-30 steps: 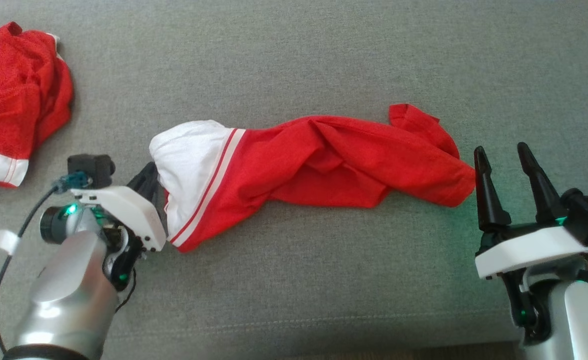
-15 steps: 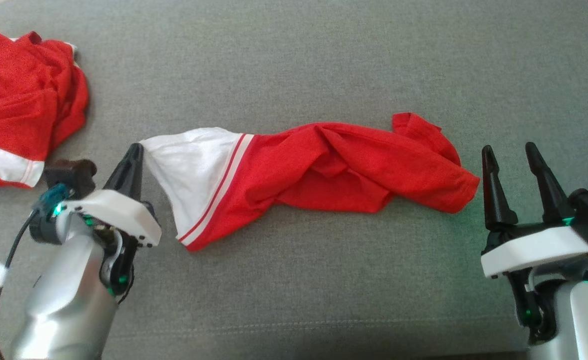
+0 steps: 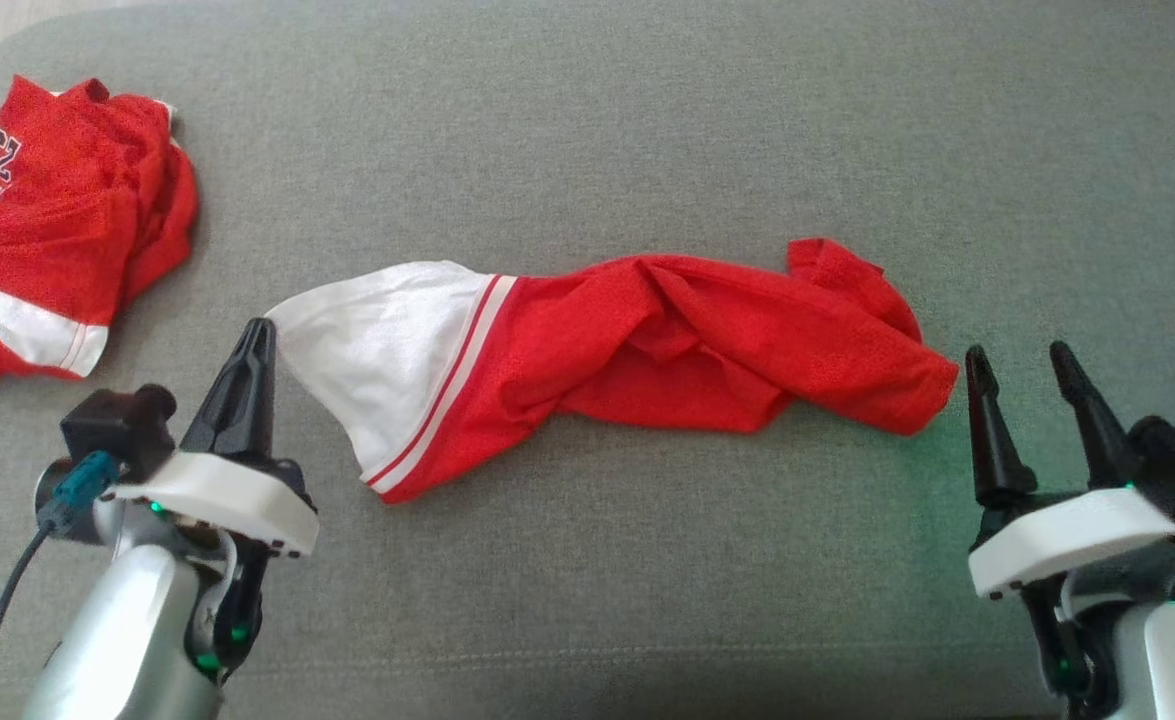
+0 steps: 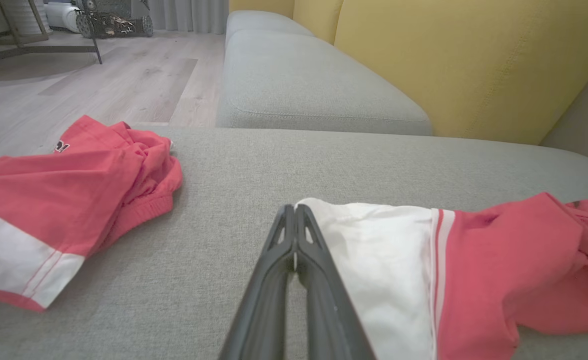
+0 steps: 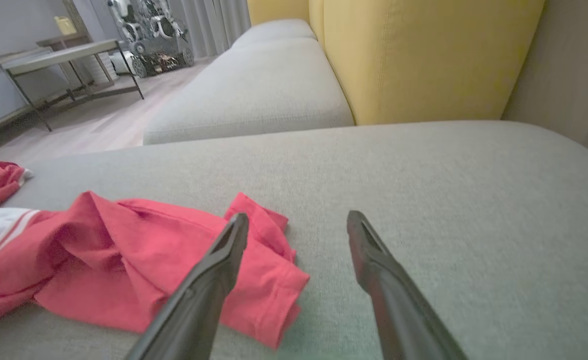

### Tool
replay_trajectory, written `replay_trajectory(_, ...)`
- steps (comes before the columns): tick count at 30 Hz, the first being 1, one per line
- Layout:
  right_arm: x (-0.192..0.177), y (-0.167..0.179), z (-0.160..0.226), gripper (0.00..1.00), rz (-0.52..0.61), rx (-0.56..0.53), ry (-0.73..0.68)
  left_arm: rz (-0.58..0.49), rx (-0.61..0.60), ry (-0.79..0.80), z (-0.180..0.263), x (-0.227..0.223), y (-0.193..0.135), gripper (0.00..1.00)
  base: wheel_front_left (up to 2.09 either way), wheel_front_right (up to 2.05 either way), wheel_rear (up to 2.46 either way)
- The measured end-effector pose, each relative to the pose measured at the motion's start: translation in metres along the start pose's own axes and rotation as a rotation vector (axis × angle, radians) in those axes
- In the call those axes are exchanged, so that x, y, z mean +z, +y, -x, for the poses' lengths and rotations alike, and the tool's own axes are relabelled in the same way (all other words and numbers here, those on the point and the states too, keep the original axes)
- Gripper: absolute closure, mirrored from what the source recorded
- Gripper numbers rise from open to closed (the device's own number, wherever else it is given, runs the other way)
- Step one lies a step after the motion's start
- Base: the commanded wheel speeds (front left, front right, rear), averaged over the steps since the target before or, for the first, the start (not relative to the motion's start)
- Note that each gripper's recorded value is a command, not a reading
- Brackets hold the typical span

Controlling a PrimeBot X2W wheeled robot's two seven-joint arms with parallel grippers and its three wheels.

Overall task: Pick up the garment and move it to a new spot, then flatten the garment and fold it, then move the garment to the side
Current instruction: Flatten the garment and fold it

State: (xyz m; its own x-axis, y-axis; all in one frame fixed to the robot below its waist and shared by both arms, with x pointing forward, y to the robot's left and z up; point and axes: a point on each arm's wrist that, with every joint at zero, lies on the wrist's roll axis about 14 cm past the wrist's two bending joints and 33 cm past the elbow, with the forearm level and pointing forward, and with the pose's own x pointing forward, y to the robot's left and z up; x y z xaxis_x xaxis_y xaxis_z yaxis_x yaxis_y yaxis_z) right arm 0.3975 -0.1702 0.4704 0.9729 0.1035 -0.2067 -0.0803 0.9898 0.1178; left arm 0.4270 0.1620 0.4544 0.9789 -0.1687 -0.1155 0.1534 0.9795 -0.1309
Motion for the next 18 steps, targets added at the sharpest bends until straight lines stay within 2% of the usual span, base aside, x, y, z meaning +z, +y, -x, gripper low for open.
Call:
replay_trajectory(10,-0.064,-0.001,-0.003,0.0,-0.035,-0.004,0.238,0.005,-0.011,0.008,-0.001,0.002,-0.004,1.0,0.0,0.0,0.0)
replay_trajectory(15,-0.071,0.009,-0.014,0.02,-0.046,0.027,0.259,0.005,-0.005,0.02,0.0,-0.002,-0.002,1.0,0.0,0.0,0.0)
replay_trajectory(16,-0.068,0.011,-0.017,0.76,-0.058,0.034,0.247,0.005,-0.006,0.02,0.0,-0.003,-0.003,1.0,0.0,0.0,0.0)
replay_trajectory(17,-0.067,0.012,-0.018,1.0,-0.058,0.037,0.242,0.005,-0.007,0.02,0.0,-0.003,-0.003,1.0,0.0,0.0,0.0)
replay_trajectory(18,-0.067,0.013,-0.019,1.0,-0.058,0.039,0.237,0.005,-0.008,0.019,0.0,-0.002,-0.003,1.0,0.0,0.0,0.0)
